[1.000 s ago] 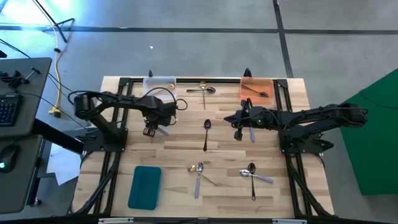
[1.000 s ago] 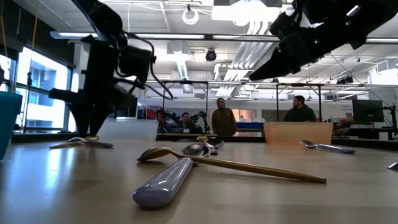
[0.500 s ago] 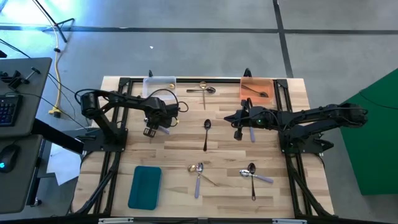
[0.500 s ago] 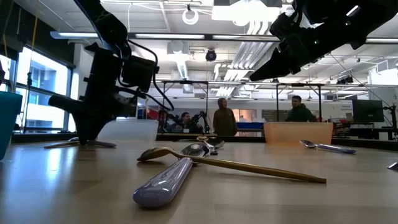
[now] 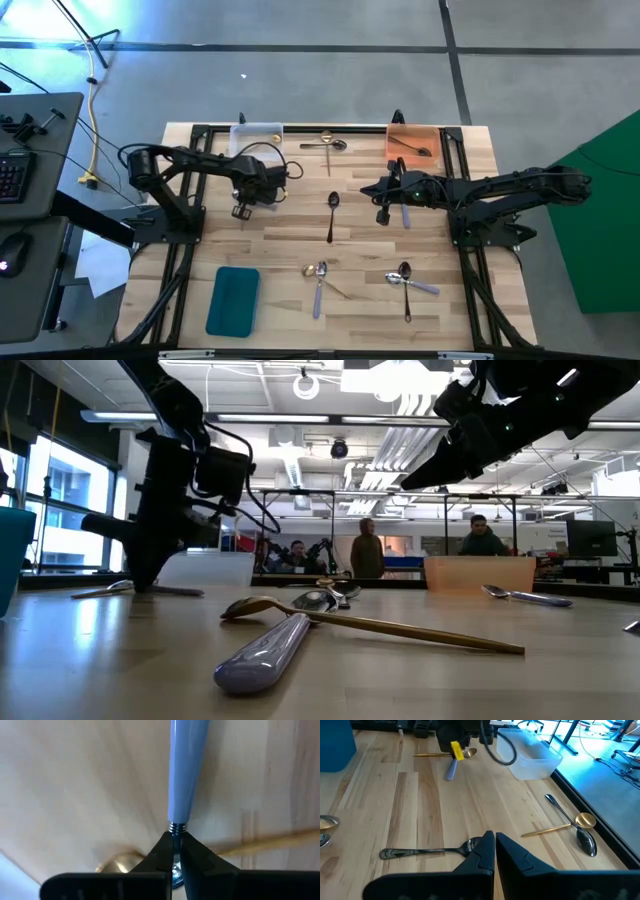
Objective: Sort silverware by color (type)
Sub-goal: Put the middle left purple spoon into the blue bin
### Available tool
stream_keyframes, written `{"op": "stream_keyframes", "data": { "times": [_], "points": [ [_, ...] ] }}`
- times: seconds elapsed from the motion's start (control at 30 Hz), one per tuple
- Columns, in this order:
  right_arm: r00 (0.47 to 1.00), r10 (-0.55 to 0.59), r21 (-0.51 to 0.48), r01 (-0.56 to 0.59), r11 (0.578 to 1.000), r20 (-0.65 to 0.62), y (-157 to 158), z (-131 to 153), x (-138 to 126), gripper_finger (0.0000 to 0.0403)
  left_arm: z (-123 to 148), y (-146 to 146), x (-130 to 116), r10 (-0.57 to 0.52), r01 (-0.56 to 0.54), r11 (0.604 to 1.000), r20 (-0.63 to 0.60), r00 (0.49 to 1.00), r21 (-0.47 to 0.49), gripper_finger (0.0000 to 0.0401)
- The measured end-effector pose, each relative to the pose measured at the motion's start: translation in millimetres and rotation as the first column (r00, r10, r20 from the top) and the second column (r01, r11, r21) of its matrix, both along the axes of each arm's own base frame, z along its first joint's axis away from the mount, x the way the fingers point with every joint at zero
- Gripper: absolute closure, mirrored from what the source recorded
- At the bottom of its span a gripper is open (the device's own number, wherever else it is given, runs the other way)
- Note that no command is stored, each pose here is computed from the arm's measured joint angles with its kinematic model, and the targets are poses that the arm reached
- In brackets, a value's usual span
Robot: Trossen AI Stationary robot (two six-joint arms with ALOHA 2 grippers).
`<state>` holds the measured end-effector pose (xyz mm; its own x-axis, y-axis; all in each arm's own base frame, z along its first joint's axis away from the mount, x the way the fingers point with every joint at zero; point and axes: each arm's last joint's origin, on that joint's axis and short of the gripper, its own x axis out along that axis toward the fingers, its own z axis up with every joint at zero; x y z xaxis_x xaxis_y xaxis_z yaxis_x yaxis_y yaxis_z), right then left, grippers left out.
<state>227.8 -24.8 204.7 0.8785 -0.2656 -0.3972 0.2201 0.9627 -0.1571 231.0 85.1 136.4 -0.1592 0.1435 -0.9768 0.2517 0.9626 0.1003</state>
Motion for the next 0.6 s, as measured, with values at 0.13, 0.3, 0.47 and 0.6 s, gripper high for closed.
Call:
{"op": "stream_keyframes", "data": {
  "times": [0.13,0.3,0.47,0.6],
  "points": [
    [1.0,0.0,0.0,0.0,1.0,0.0,0.0,0.0,0.0,0.0402,18.7,-0.5,0.4,0.054,-0.054,0.999,0.054,0.997,0.003,0.0399],
    [1.0,0.0,0.0,0.0,1.0,0.001,0.0,0.1,0.1,0.0402,42.5,-9.0,-0.5,0.147,-0.142,0.989,0.132,0.98,-0.049,0.04],
    [1.0,0.0,-0.002,0.0,1.0,0.002,0.0,0.2,0.1,0.0402,65.9,-28.1,-2.3,0.336,-0.315,0.939,0.179,0.925,-0.135,0.04],
    [1.0,0.001,-0.005,-0.001,1.0,0.01,-0.1,1.0,0.4,0.0402,85.8,-53.8,-3.1,0.53,-0.492,0.843,0.182,0.828,-0.22,0.04]
  ]
}}
